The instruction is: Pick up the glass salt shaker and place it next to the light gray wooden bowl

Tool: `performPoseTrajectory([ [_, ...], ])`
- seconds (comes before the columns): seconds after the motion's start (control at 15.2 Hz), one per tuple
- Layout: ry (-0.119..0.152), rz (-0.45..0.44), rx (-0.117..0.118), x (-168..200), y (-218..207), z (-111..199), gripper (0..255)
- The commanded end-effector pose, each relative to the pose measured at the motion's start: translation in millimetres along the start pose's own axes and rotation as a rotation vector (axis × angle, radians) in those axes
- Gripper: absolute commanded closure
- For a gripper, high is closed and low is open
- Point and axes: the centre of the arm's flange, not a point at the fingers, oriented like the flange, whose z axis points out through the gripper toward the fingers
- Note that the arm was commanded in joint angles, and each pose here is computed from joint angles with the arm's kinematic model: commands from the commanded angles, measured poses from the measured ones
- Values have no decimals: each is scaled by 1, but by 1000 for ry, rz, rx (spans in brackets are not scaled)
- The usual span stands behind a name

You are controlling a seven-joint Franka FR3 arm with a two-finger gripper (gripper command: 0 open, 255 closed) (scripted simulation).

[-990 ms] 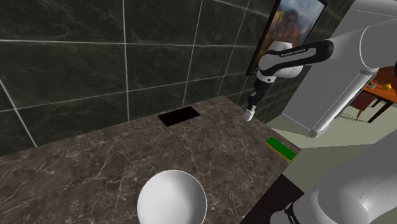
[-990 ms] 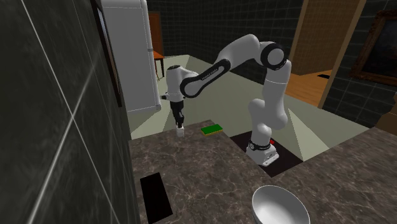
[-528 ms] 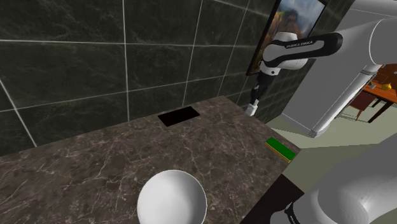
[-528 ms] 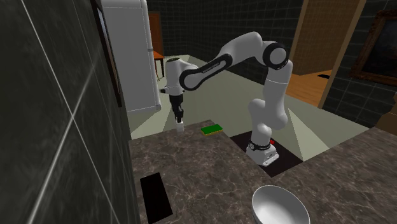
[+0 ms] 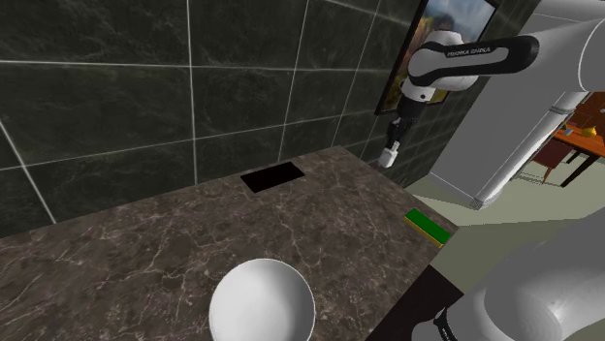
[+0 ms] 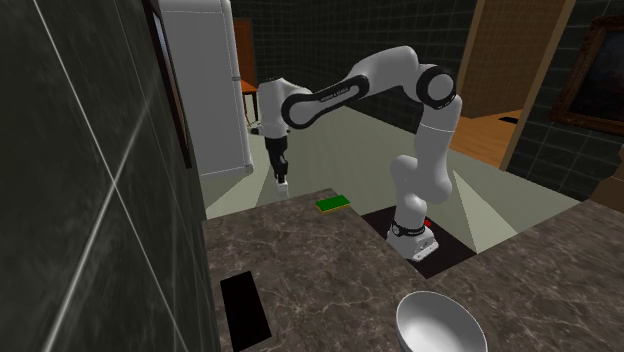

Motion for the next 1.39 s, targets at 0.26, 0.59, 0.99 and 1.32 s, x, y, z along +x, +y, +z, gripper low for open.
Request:
performPoseTrajectory([
  [0.26,0,0,0,0,0,-32,255],
  [0.59,0,0,0,-1,-27,-43,255],
  [0.99,0,0,0,-2,-106,-43,255],
  [1.32,0,0,0,-3,-172,-43,255],
])
